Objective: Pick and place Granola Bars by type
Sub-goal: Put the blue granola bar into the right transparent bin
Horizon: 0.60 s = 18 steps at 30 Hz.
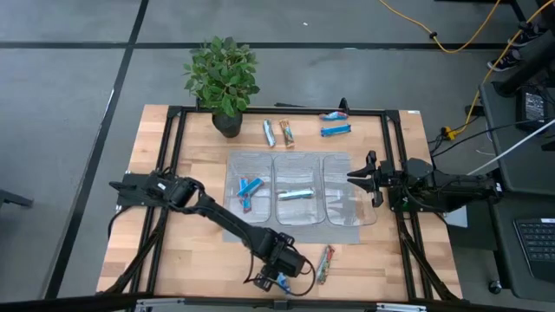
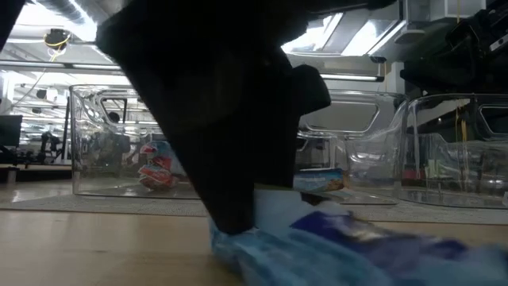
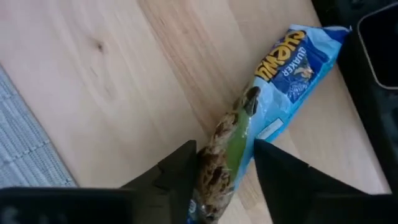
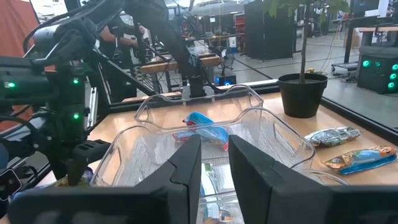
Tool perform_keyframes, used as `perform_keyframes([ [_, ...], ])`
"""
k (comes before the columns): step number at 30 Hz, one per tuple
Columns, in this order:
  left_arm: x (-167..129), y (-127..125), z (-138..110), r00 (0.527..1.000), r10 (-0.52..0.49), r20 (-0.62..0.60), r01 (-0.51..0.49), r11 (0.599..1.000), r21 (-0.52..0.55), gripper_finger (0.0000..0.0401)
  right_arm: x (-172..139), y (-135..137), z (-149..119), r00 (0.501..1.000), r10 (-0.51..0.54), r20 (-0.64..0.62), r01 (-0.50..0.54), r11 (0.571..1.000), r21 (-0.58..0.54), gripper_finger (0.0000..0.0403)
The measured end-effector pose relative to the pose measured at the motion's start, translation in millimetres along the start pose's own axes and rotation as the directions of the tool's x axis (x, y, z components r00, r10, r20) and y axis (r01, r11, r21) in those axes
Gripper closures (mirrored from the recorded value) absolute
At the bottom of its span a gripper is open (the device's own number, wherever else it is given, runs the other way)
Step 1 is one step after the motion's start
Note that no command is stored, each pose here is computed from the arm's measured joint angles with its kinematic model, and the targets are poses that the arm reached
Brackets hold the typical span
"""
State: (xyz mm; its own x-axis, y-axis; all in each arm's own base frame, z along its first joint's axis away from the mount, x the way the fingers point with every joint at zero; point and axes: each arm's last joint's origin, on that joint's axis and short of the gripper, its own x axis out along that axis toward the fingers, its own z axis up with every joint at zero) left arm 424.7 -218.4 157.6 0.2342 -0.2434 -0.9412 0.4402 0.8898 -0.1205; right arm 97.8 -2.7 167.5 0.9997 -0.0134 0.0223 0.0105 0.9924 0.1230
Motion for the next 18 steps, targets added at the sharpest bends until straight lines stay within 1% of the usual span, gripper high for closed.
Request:
perform_keyframes([
  [3, -0.1, -0.3, 0.0, 0.999, -0.033, -0.001, 0.033, 0.999, -0.026, 0.0292, 0.0, 0.0, 0.0, 1.0, 0.0, 0.0, 0.0, 1.0, 0.002, 0.0318],
  [7, 0.0, -1.0, 0.0, 0.999, -0.041, -0.001, 0.04, 0.997, -0.073, 0.034, 0.0, 0.0, 0.0, 1.0, 0.0, 0.0, 0.0, 1.0, 0.001, 0.0318],
  [10, -0.1, -1.0, 0.0, 0.999, -0.046, -0.002, 0.046, 0.992, -0.117, 0.0367, 0.0, 0.0, -0.1, 1.0, 0.0, 0.0, 0.0, 1.0, 0.001, 0.0318],
  [14, -7.2, -1.9, 1.6, 0.999, -0.047, 0.009, 0.048, 0.985, -0.164, 0.0382, 0.0, 0.0, 0.0, 1.0, 0.0, 0.0, 0.0, 1.0, 0.001, 0.0318],
  [16, -17.9, -2.7, 2.6, 1.0, -0.031, 0.007, 0.031, 0.984, -0.176, 0.0382, 0.0, 0.0, 0.0, 1.0, 0.0, 0.0, 0.0, 1.0, 0.0, 0.0318],
  [18, -32.2, -4.4, 7.6, 0.999, -0.021, 0.044, 0.029, 0.983, -0.181, 0.0382, 0.0, 0.0, -0.2, 1.0, 0.0, -0.001, 0.0, 1.0, 0.002, 0.0318],
])
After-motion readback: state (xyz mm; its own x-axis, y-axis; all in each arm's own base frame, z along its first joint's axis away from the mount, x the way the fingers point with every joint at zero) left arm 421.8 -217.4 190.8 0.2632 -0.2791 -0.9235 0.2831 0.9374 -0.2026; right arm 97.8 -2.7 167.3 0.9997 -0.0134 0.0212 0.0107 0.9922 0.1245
